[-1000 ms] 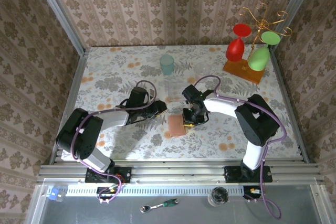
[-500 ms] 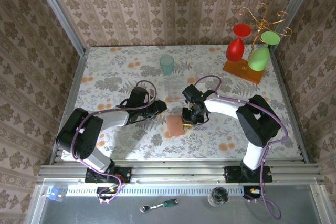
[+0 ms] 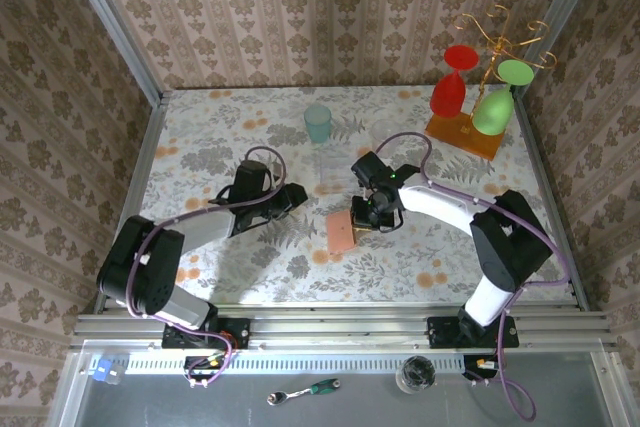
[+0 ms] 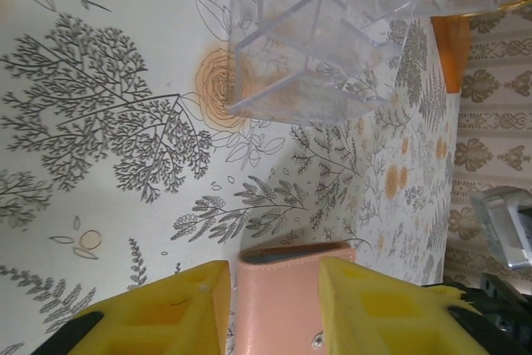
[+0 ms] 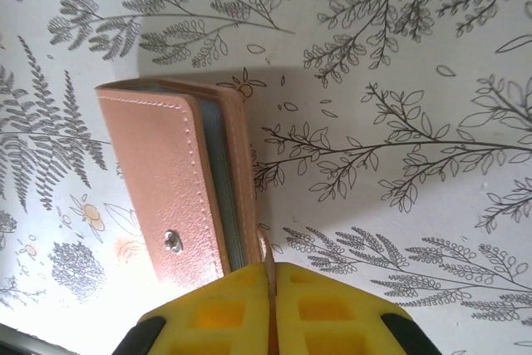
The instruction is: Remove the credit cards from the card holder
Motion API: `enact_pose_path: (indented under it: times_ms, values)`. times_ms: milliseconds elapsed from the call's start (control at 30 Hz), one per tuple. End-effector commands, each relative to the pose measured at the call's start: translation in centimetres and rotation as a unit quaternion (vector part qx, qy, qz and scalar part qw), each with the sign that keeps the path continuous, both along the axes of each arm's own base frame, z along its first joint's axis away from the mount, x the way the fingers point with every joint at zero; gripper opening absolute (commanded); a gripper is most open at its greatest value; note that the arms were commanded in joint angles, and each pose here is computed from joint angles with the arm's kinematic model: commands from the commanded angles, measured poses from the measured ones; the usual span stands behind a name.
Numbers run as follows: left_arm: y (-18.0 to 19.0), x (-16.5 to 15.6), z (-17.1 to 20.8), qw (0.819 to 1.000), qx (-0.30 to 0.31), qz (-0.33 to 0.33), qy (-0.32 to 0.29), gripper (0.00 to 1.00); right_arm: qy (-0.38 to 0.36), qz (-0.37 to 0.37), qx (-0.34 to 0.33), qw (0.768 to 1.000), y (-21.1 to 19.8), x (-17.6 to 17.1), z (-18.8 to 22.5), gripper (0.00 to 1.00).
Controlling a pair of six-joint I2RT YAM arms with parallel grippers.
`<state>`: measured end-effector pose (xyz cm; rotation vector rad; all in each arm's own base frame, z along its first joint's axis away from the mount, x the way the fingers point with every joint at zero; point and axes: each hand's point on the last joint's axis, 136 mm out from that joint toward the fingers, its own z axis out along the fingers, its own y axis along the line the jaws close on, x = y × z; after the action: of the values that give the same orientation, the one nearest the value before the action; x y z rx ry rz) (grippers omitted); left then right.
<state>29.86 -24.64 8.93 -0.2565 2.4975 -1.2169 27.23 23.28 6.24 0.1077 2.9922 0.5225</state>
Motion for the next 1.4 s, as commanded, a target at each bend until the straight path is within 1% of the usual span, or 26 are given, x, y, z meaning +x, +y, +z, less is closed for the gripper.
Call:
enact_pose_path:
  times_ms: [0, 200, 300, 400, 500, 533, 667, 733, 800, 967, 1067, 1133, 1200, 1233, 1300, 1367]
  values:
    - [1.0, -0.8, -0.3, 1.000, 0.029, -0.001, -0.011, 0.33, -0.023, -0.003, -0.010, 1.000, -0.4, 0.4, 2.3, 0.06]
    - [1.3, -2.1, -0.6, 0.999, 0.042, 0.009, -0.016, 0.35, -0.030, 0.000, -0.006, 1.000, 0.2, 0.7, 3.7, 0.06]
    - [1.7, -2.7, -1.1, 0.998, 0.060, 0.012, -0.025, 0.37, -0.033, 0.005, -0.002, 0.999, 0.9, 1.0, 4.1, 0.06]
    - [2.1, -2.6, -1.0, 0.997, 0.058, 0.021, -0.034, 0.45, -0.031, 0.011, -0.003, 0.999, 1.3, 1.1, 4.3, 0.06]
    - [1.8, -2.9, -1.2, 0.998, 0.050, 0.019, -0.036, 0.55, -0.031, 0.016, -0.005, 0.999, 1.7, 1.2, 4.5, 0.06]
    - [1.7, -2.9, -1.4, 0.998, 0.046, 0.020, -0.037, 0.56, -0.030, 0.017, -0.005, 0.999, 1.8, 1.3, 4.5, 0.06]
    - [0.7, -2.9, -1.3, 0.999, 0.014, 0.008, -0.043, 0.56, -0.028, 0.020, -0.006, 0.999, 2.2, 1.4, 4.4, 0.06]
    - [-0.1, -2.9, -0.9, 0.999, -0.011, -0.006, -0.053, 0.51, -0.027, 0.022, -0.007, 0.999, 2.4, 1.5, 4.3, 0.06]
    - [-0.6, -3.0, -1.0, 0.998, -0.030, -0.010, -0.053, 0.50, -0.026, 0.022, -0.007, 0.999, 2.6, 1.6, 4.3, 0.06]
    - [-0.8, -3.0, -1.1, 0.997, -0.051, -0.010, -0.050, 0.52, -0.033, 0.042, 0.016, 0.998, 4.0, 1.7, 4.9, 0.06]
    - [-0.7, -2.9, -0.6, 0.997, -0.051, -0.010, -0.061, 0.49, -0.041, 0.057, 0.032, 0.997, 4.8, 1.7, 5.4, 0.07]
    - [-0.4, -2.8, -0.2, 0.997, -0.042, -0.008, -0.068, 0.47, -0.046, 0.064, 0.044, 0.996, 5.3, 1.7, 5.8, 0.07]
    - [0.0, -2.5, 0.4, 0.997, -0.020, -0.011, -0.076, 0.46, -0.051, 0.071, 0.051, 0.995, 5.4, 1.6, 6.1, 0.07]
    - [0.1, -2.5, 0.6, 0.997, 0.002, -0.020, -0.080, 0.46, -0.052, 0.071, 0.050, 0.995, 5.4, 1.6, 6.1, 0.07]
    - [-0.1, -2.5, 1.8, 0.991, 0.061, -0.044, -0.107, 0.46, -0.058, 0.077, 0.046, 0.994, 5.2, 1.5, 6.4, 0.07]
    - [0.5, -2.5, 2.1, 0.987, 0.102, -0.042, -0.118, 0.46, -0.060, 0.076, 0.032, 0.995, 4.5, 1.5, 6.3, 0.07]
